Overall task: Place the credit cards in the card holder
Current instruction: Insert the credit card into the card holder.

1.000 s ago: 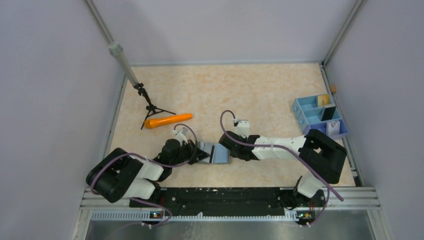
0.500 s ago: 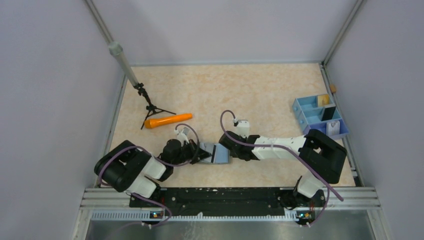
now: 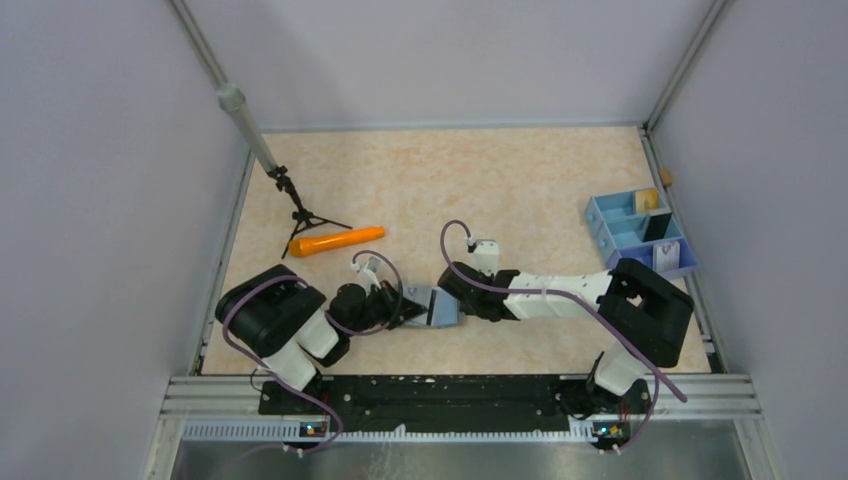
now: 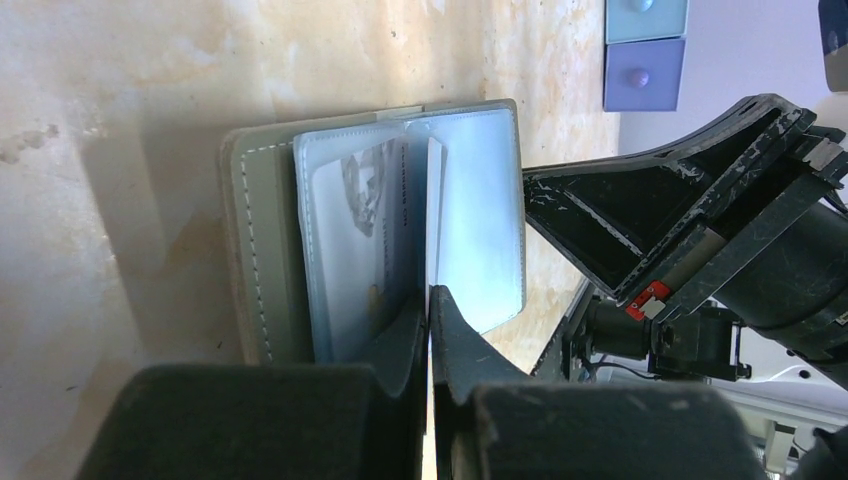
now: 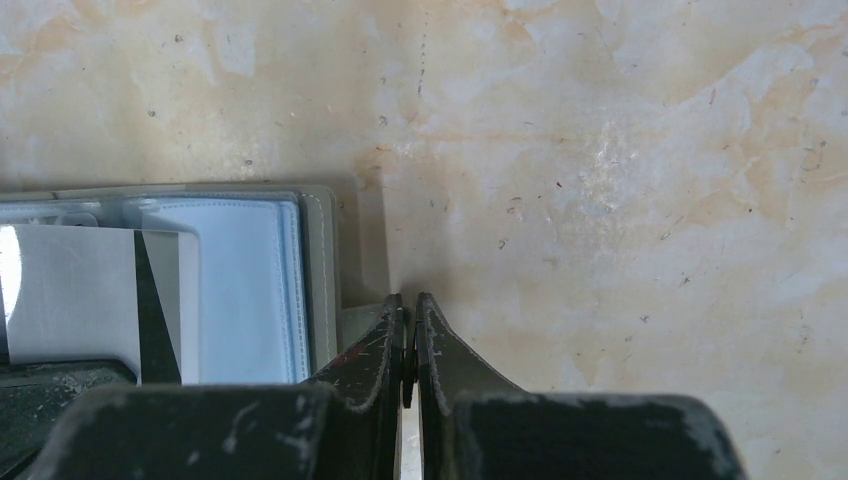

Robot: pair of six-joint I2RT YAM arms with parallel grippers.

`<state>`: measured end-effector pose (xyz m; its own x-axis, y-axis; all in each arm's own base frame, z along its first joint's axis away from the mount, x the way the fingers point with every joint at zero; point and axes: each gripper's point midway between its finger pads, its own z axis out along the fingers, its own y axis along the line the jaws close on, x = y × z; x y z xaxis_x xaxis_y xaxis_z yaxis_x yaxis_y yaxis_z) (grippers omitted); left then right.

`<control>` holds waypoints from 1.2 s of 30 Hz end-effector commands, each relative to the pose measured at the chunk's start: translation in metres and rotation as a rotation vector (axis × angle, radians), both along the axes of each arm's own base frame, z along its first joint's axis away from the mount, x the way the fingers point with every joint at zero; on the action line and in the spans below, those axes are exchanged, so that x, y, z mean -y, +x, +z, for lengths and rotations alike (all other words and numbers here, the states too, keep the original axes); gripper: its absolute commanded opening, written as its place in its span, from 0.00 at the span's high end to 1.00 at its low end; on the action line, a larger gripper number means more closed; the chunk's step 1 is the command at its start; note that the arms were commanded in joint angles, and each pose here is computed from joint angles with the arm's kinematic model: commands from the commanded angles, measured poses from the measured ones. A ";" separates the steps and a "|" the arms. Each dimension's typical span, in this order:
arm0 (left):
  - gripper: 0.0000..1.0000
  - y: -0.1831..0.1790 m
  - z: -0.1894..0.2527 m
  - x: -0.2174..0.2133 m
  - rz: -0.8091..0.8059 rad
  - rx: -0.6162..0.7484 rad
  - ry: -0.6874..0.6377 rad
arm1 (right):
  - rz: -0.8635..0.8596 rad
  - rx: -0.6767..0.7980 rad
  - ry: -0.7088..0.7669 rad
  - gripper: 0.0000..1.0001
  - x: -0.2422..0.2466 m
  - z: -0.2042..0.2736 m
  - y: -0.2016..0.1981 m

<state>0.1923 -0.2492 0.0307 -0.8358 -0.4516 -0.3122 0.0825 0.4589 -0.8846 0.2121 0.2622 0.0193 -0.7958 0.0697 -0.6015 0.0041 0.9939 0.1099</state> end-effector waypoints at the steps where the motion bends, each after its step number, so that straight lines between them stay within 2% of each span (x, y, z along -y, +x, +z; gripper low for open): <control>1: 1.00 0.000 0.000 0.001 0.011 0.024 -0.009 | 0.013 -0.043 -0.042 1.00 0.003 -0.015 -0.008; 10: 1.00 0.006 -0.004 -0.011 0.092 0.049 0.026 | 0.007 -0.043 -0.048 1.00 0.005 -0.015 -0.008; 22: 1.00 0.010 -0.002 -0.005 0.073 0.085 0.024 | 0.005 -0.044 -0.053 1.00 0.006 -0.015 -0.008; 29: 1.00 0.004 -0.005 0.002 0.059 0.062 0.016 | -0.028 -0.043 -0.054 1.00 0.013 -0.014 0.001; 36: 1.00 0.002 -0.009 0.003 0.065 0.042 0.027 | -0.001 -0.041 -0.062 1.00 0.008 -0.014 -0.007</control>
<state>0.1949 -0.2520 0.0302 -0.7887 -0.5016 -0.3554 0.1034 0.4616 -0.8811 0.2123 0.2615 0.0193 -0.7964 0.0712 -0.6006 0.0070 0.9941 0.1086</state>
